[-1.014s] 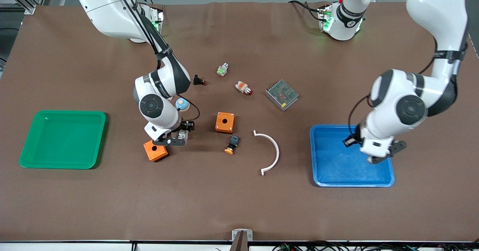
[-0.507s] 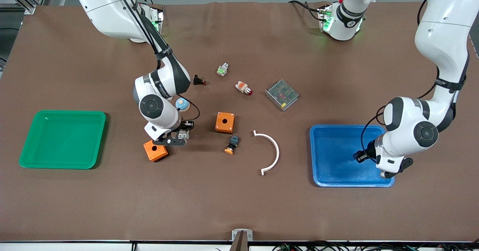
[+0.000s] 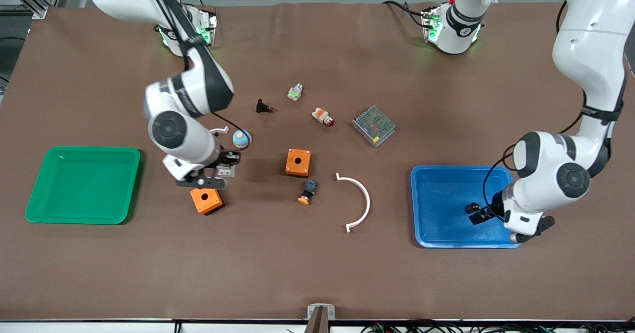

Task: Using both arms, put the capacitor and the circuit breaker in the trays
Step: 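Release the capacitor in the blue tray while the right gripper carries the breaker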

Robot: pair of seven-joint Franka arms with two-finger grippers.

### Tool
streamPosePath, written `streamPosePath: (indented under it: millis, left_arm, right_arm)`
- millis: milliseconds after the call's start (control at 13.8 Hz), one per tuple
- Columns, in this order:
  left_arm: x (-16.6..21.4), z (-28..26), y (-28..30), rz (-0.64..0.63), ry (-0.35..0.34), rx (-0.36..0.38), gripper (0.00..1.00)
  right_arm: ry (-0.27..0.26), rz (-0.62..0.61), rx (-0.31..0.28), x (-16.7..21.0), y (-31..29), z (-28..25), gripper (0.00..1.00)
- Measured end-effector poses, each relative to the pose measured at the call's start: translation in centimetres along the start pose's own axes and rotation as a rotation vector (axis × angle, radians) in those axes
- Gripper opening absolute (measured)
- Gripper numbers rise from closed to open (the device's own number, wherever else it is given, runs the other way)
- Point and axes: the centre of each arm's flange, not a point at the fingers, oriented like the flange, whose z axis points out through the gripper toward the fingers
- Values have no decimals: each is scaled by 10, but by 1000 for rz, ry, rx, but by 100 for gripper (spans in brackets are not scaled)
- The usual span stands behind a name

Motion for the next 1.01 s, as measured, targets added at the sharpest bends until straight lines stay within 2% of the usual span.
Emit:
streamPosePath:
  millis: [217,435,580,725,1014]
  left_arm:
    - [-3,-102,8,130,71,28,100]
    - [-24,-198,6,260,107,85,100]
    - [-46,-254,0,322,103,132,100]
    - [-70,-298,-5,348,76,175,100]
    - [-115,-362,-4,382,27,171,100]
  right_arm:
    - [-26,57,14,8,81,-61,40]
    - [-41,108,3,23,168,-80,40]
    - [-44,119,-22,31,217,-77,40]
    - [-50,108,-21,36,261,-72,40]
    - [-26,46,1,52,338,-46,40]
